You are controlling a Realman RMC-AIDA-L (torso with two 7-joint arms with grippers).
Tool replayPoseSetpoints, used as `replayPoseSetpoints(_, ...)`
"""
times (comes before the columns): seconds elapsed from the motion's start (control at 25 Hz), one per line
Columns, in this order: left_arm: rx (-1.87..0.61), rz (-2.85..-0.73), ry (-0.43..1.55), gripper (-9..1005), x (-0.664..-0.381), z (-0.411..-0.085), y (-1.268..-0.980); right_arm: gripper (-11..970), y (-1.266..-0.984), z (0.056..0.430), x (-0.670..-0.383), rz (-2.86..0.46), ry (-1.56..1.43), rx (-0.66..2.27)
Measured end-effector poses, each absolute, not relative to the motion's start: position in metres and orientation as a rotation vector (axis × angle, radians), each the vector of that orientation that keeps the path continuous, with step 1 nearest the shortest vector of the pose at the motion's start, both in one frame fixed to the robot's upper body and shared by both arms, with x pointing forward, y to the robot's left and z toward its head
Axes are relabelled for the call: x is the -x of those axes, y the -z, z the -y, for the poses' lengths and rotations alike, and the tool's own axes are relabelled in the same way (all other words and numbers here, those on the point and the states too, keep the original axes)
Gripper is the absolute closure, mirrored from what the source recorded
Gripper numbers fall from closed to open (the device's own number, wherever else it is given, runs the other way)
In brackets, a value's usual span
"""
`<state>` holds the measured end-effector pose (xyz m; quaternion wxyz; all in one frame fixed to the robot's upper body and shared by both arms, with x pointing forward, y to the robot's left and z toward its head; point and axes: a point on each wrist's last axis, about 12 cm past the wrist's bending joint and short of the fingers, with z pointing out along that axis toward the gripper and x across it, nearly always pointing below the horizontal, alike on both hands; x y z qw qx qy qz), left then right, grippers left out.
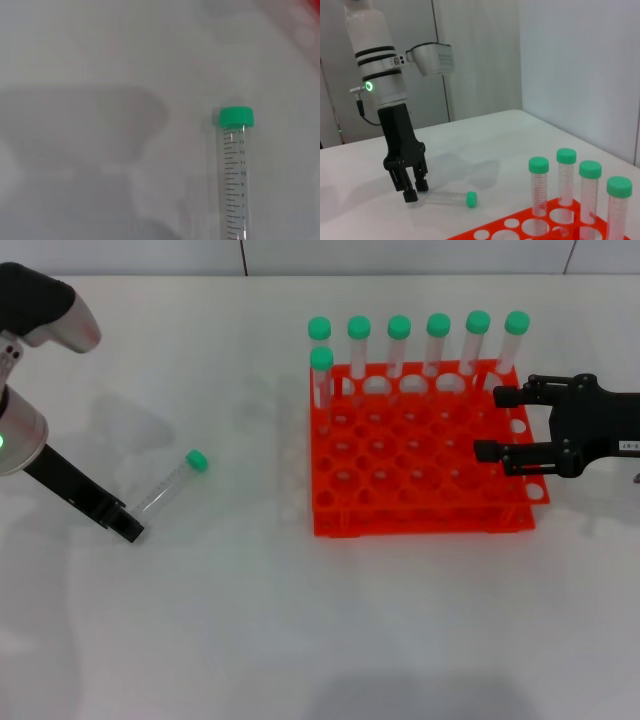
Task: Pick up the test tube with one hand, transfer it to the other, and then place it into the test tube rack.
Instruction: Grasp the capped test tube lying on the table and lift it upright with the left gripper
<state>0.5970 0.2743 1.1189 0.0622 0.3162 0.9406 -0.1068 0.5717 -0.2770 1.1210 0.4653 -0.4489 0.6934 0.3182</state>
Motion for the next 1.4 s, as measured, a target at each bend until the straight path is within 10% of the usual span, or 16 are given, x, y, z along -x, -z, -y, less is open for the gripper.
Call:
replayPoseSetpoints(0.16,-0.949,-2.845,0.319,581,-0.597,-0.273,-1.119,232,-1.121,0.277,-0.572,-1.704,-0.784,1.101)
replayPoseSetpoints(1.4,-0.877,-2.785,0.245,800,-0.61,-0.273,-1.129,247,-1.121,0.273,-0.574,-1.701,-0.785,1.095)
